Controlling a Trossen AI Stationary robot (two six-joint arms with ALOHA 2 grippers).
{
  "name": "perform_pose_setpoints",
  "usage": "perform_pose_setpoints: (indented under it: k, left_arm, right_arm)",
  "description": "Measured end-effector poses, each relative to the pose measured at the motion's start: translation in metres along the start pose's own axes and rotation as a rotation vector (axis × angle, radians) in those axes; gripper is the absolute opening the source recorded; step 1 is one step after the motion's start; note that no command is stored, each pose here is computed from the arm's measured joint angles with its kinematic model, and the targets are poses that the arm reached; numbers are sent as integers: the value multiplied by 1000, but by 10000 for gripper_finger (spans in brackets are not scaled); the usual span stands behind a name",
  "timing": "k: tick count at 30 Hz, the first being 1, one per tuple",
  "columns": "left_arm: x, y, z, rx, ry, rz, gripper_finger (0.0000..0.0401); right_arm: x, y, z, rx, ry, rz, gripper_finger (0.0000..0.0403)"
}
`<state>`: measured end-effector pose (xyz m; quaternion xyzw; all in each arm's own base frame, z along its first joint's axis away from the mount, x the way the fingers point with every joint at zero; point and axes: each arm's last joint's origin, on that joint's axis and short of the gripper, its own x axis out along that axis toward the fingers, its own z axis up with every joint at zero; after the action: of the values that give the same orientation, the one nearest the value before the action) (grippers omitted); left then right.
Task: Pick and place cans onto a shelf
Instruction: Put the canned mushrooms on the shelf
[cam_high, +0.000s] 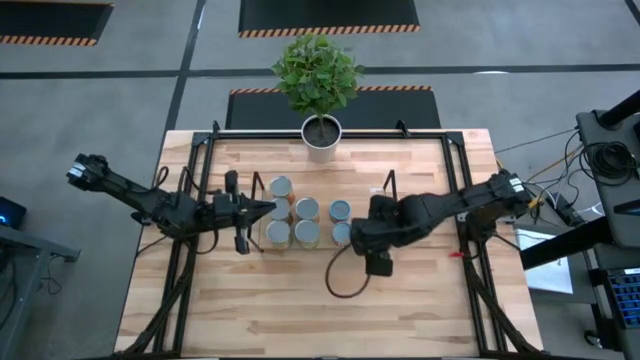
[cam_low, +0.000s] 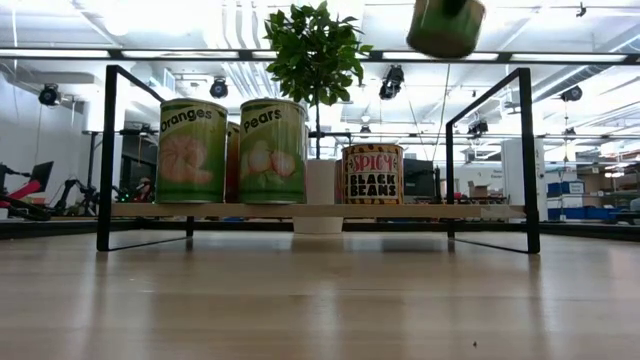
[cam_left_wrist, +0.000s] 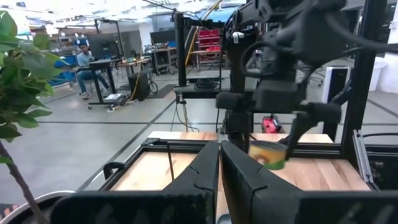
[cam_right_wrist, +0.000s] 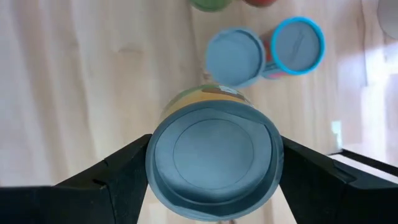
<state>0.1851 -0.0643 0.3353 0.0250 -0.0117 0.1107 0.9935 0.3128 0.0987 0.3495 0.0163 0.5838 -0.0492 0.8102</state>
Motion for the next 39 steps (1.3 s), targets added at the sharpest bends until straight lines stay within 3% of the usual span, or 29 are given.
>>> perform_pose_setpoints:
  k: [10,20,26,39]
  left_arm:
    - [0,0,0,-2,-2,0,0]
    - [0,0,0,-3,-4,0,0]
    - [0,0,0,-3,-4,0,0]
    - [0,-1,1,-6,-8,-7,0]
  right_arm:
    - [27,-22,3,-6,78,-49,290]
    - [67,-18,4,-100,194,-80,290]
    - [83,-16,2,-175,192,-71,290]
    - [111,-27,-12,-193,256,-86,290]
